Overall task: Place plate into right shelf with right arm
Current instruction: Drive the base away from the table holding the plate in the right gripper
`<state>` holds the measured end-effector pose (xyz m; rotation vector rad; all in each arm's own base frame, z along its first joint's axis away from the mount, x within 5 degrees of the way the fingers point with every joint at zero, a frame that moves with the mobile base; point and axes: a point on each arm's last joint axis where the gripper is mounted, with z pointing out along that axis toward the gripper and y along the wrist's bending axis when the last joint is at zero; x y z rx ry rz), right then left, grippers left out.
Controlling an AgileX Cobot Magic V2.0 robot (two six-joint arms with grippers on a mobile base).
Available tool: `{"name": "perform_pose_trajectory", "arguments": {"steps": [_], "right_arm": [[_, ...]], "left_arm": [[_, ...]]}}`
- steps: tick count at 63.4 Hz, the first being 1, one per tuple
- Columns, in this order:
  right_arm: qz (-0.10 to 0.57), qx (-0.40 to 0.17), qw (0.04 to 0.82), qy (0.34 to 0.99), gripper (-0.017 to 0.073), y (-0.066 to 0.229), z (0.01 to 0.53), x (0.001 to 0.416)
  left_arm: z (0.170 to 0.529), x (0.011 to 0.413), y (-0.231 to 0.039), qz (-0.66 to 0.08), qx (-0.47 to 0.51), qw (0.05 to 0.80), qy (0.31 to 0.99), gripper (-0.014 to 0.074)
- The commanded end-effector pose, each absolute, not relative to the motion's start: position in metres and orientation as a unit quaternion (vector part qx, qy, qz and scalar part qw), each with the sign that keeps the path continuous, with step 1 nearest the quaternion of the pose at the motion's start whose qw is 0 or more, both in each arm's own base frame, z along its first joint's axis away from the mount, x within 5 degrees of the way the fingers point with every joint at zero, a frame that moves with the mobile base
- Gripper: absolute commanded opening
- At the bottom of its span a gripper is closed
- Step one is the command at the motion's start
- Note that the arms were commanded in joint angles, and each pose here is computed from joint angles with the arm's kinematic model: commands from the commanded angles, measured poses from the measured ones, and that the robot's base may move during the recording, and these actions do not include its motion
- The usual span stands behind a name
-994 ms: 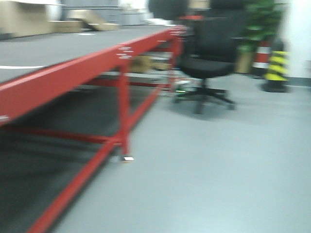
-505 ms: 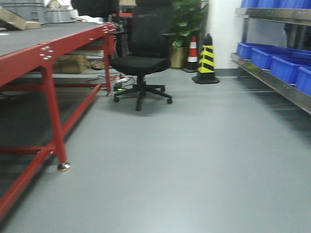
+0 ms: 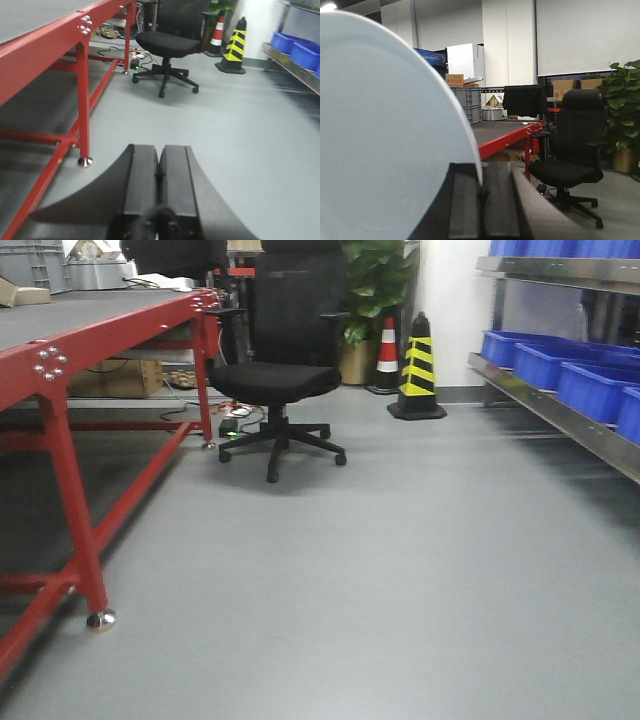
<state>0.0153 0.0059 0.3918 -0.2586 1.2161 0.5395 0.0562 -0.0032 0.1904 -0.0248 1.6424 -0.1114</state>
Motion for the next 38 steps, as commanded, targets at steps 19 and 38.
{"name": "perform_pose_trajectory", "arguments": {"steps": [19, 38], "right_arm": [[0.258, -0.118, 0.806, 0.519, 0.0067, 0.0049, 0.4074, 0.0115], [0.258, -0.118, 0.806, 0.519, 0.0067, 0.0049, 0.4074, 0.0115]], "left_arm": [[0.1956, 0.0564, -0.0034, -0.055, -0.012, 0.710, 0.702, -0.0047], [0.1956, 0.0564, -0.0034, -0.055, -0.012, 0.710, 0.702, -0.0047]]}}
